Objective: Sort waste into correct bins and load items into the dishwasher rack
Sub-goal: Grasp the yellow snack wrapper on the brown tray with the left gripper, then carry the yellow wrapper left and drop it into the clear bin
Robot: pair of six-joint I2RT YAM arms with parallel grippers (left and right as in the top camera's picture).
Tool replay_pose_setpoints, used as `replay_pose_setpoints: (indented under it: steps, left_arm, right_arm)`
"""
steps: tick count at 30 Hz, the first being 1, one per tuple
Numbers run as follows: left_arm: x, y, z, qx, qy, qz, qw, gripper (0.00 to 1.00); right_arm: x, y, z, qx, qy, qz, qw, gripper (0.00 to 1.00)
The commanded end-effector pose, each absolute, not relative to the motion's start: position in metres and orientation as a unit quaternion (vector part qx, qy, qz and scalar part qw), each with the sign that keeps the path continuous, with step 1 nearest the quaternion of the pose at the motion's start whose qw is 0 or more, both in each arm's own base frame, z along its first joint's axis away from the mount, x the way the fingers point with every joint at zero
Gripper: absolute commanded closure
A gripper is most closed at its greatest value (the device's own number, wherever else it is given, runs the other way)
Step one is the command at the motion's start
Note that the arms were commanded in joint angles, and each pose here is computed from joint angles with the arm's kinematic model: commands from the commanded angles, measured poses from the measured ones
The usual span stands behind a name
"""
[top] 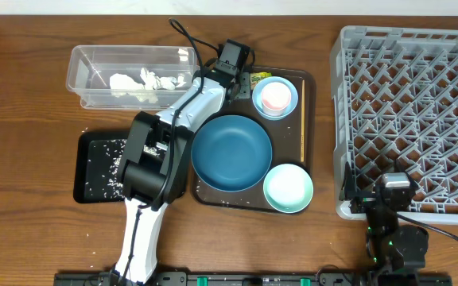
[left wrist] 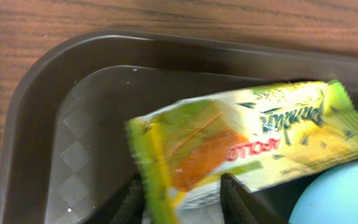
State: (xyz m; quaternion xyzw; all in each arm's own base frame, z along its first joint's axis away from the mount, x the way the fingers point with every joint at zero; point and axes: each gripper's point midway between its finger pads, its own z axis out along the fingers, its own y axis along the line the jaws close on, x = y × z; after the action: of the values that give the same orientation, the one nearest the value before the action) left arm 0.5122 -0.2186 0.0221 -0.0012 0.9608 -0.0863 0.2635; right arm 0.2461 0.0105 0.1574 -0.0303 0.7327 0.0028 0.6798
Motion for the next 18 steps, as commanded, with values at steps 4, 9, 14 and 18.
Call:
replay_pose_setpoints:
  steps: [4, 9, 14, 18]
  left_arm:
    - [0.512, -0.212, 0.015, -0.001, 0.964, -0.075, 0.257, 0.81]
    - [0.509, -0.211, 0.024, -0.001, 0.964, -0.075, 0.256, 0.94]
    - [0.511, -0.212, 0.066, -0.002, 0.954, -0.087, 0.285, 0.94]
    - [0.514, -0.200, 0.120, -0.016, 0.939, -0.073, 0.335, 0.94]
  right_arm:
    - [0.246, 0.009, 0.156, -0.032, 0.733, -0.004, 0.680, 0.01]
    - [0.246, 0.009, 0.156, -0.032, 0.733, -0.004, 0.680, 0.01]
    - [0.246, 0.009, 0.156, -0.032, 0.733, -0.004, 0.680, 0.01]
    - [0.246, 0.009, 0.156, -0.032, 0.733, -0.004, 0.680, 0.01]
